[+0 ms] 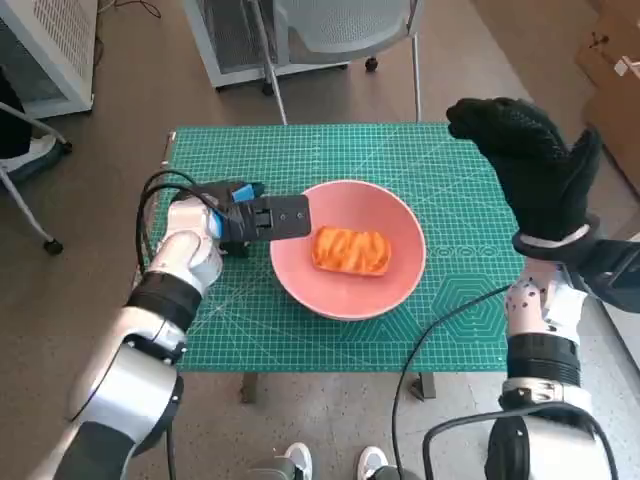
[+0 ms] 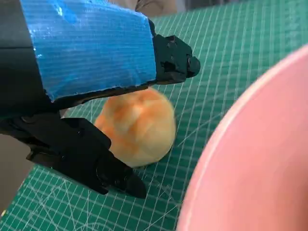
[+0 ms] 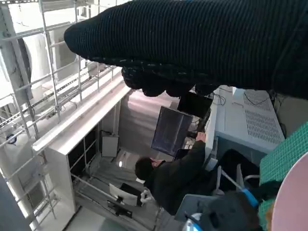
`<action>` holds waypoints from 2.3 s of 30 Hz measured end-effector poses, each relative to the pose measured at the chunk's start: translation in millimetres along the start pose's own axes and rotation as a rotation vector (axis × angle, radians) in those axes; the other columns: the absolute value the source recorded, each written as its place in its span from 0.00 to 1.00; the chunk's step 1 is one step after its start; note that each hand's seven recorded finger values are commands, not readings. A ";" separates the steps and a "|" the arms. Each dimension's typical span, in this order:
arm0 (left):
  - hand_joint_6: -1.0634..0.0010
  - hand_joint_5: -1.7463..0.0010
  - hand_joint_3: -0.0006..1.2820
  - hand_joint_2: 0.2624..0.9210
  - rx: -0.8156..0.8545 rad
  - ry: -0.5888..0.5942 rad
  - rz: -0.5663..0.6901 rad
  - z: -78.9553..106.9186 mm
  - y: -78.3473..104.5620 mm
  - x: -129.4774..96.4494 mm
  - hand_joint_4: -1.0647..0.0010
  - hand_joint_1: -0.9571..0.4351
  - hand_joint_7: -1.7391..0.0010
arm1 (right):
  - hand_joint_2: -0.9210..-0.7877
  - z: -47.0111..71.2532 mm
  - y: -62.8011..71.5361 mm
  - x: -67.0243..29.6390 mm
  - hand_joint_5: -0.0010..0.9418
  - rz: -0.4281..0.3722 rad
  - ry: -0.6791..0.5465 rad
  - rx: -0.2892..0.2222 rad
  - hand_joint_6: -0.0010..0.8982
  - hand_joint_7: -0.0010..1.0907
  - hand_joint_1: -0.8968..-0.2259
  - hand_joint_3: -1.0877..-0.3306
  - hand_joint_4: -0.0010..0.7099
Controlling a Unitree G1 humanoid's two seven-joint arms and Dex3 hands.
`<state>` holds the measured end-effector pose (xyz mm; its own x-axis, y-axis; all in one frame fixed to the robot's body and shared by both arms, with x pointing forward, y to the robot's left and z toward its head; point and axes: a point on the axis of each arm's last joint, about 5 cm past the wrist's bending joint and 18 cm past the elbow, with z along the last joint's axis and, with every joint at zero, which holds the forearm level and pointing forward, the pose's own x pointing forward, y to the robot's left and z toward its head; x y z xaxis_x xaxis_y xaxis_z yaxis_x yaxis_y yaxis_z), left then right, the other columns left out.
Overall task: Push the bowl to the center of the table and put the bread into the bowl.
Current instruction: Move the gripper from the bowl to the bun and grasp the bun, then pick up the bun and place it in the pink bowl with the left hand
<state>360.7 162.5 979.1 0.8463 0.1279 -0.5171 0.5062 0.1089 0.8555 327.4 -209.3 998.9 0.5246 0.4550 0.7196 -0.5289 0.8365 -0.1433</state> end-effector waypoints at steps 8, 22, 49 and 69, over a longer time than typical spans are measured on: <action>0.53 0.22 0.63 0.38 0.010 0.048 0.075 -7.2 -6.8 3.0 0.36 0.98 0.95 | 0.00 1.6 -0.2 1.0 0.00 0.004 -0.008 -0.006 0.39 0.00 0.40 0.53 0.37; 0.52 0.10 0.61 0.55 0.095 0.104 0.151 -13.5 -13.1 5.0 0.53 0.97 0.97 | 0.00 1.5 0.0 1.6 0.00 0.006 -0.005 0.000 0.39 0.00 0.38 0.54 0.37; 0.36 0.08 0.52 0.57 0.028 -0.040 0.358 -6.5 25.0 -12.3 0.52 0.73 0.46 | 0.00 0.6 1.1 1.9 0.00 0.017 -0.004 0.019 0.40 0.00 0.35 0.55 0.39; 0.31 0.42 0.14 0.83 -0.033 -0.455 0.629 24.2 28.0 -76.0 0.23 0.69 0.38 | 0.00 1.5 1.7 3.6 0.00 0.023 -0.013 0.014 0.40 0.00 0.35 0.55 0.39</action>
<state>314.6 132.0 1042.9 0.9613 -0.2408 0.1339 -0.0914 0.1799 0.9794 327.4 -206.7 1002.3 0.5037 0.4700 0.7248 -0.5504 0.8213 -0.1500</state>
